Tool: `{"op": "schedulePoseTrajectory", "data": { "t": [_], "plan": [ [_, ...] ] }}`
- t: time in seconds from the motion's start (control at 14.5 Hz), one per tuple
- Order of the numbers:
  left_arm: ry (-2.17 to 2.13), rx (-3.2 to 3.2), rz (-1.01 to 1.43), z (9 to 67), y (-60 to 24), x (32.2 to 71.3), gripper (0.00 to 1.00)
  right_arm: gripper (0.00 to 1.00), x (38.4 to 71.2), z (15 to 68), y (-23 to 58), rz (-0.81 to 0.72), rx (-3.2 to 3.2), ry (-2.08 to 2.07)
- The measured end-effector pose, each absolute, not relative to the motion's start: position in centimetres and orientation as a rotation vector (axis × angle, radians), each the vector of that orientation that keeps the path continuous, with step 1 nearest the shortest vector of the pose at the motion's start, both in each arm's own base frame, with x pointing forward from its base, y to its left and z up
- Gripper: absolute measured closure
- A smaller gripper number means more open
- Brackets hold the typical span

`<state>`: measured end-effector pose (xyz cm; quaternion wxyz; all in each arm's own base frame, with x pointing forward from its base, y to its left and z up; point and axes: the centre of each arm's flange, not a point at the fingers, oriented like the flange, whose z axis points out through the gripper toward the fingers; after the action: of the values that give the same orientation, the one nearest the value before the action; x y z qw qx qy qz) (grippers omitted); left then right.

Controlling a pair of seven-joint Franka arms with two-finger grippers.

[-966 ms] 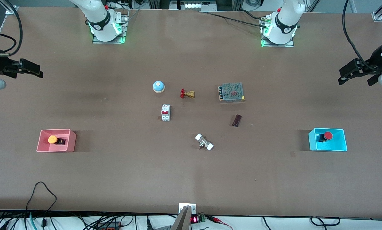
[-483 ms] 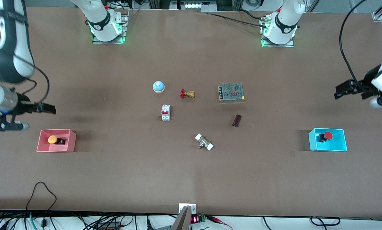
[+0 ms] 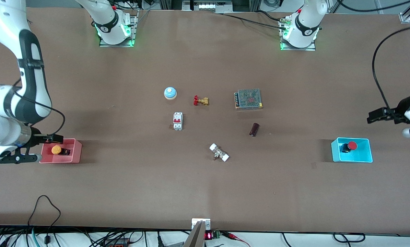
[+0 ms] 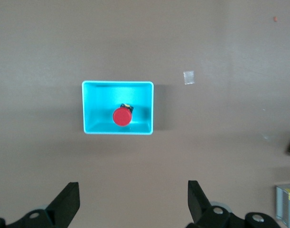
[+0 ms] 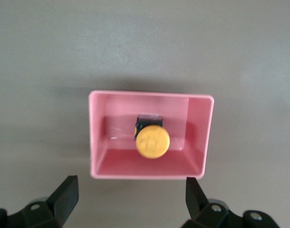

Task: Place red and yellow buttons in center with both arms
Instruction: 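Lower the right gripper onto the yellow button while the left gripper lowers onto the red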

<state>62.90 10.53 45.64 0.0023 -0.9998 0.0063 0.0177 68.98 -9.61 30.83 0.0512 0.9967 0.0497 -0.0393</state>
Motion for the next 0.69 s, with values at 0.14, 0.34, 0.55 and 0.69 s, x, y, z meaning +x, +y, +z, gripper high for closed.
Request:
{"op": "schedulePoseTrajectory", "data": {
  "t": [0.14,0.34,0.55,0.69],
  "plan": [
    [0.049,-3.134,0.065,42.1,11.4,64.0,0.00,0.00,69.3,28.9,-10.0,-0.112,3.024,0.181],
    [0.076,-3.132,0.089,36.9,13.0,65.1,0.00,0.00,69.5,27.0,-10.2,-0.113,3.017,0.192],
    [0.092,-3.127,0.078,32.6,14.3,65.9,0.00,0.00,69.7,25.2,-10.7,-0.102,3.010,0.190],
    [0.094,-3.126,0.089,30.3,14.6,66.1,0.00,0.00,69.7,24.1,-11.0,-0.107,3.008,0.187]
  ]
}}
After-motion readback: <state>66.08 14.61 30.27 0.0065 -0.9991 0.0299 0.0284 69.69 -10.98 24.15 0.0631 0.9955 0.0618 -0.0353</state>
